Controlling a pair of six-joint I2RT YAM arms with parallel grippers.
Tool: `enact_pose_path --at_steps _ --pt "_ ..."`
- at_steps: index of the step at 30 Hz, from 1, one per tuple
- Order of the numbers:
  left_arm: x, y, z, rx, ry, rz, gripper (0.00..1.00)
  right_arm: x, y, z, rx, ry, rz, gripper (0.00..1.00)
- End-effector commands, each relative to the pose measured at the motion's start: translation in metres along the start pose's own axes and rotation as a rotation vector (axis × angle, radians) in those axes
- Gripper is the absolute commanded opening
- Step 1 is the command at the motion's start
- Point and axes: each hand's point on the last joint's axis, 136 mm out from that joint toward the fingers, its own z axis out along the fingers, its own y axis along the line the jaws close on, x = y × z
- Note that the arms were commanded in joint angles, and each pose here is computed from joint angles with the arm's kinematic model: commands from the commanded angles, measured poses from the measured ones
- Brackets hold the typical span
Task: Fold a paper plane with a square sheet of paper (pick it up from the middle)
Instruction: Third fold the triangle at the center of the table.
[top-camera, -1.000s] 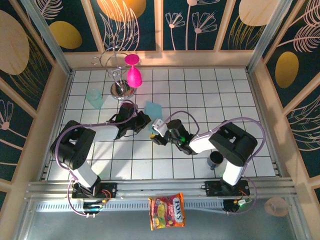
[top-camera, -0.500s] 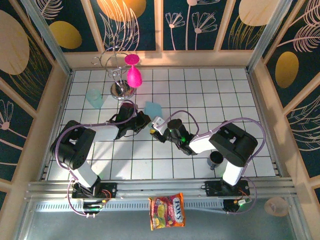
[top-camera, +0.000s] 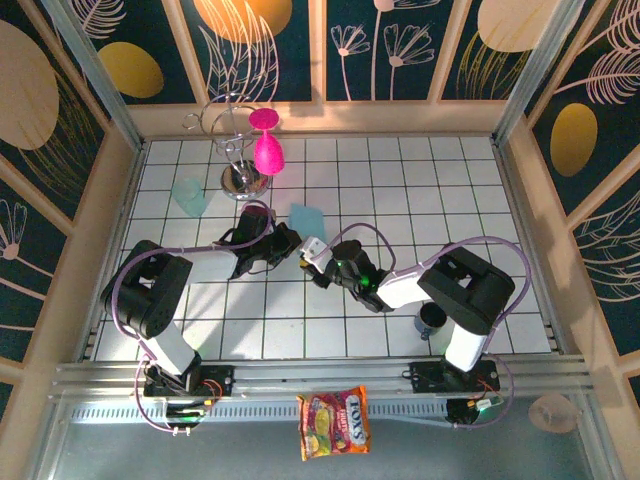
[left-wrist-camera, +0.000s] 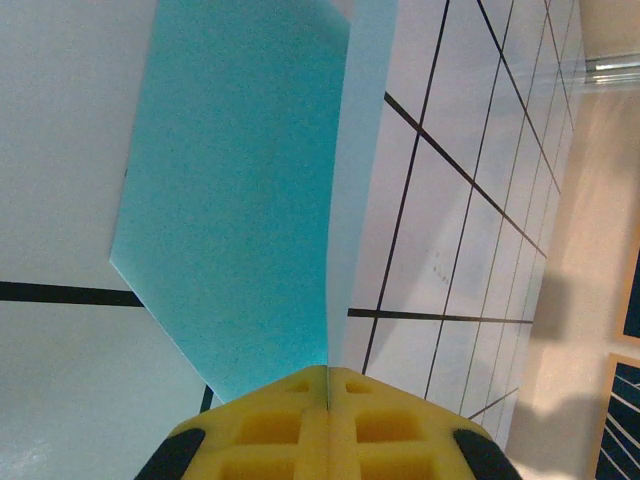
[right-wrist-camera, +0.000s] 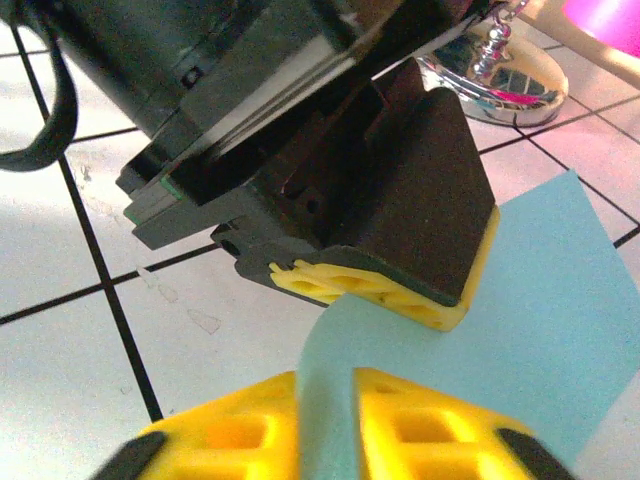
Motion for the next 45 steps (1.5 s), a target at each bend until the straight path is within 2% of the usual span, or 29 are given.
enact_pose_path --at_steps 1,6,11,15,18,21,24,33,45 --pt "-0.002 0.001 -0.001 0.001 -0.006 -0.018 0.10 -0.015 0.003 -0.005 -0.013 -0.049 -0.002 0.13" --pt "-0.015 0.010 -0.012 -0.069 -0.075 0.010 0.26 -0.006 0.012 -0.007 -0.057 -0.013 0.025 0.01" --pt "-0.037 0.022 -0.036 -0.127 -0.173 0.031 0.39 0.000 0.021 -0.015 -0.107 0.003 0.084 0.00" --pt "-0.051 0.012 -0.057 -0.140 -0.249 0.089 0.44 0.004 0.029 -0.020 -0.157 0.015 0.146 0.00" --pt "-0.052 -0.007 -0.065 -0.083 -0.259 0.138 0.44 0.006 0.038 -0.023 -0.209 0.028 0.192 0.00" --pt "-0.045 -0.021 -0.060 -0.015 -0.209 0.169 0.41 0.007 0.045 -0.025 -0.253 0.038 0.237 0.00" --pt "-0.035 -0.022 -0.045 -0.002 -0.146 0.187 0.36 0.009 0.052 -0.027 -0.290 0.045 0.283 0.00" --pt "-0.011 0.001 0.015 -0.133 0.021 0.237 0.26 0.011 0.062 -0.028 -0.370 0.065 0.405 0.00" --pt "-0.005 0.050 0.040 -0.307 0.089 0.238 0.15 0.025 0.047 -0.020 -0.361 0.110 0.541 0.00"
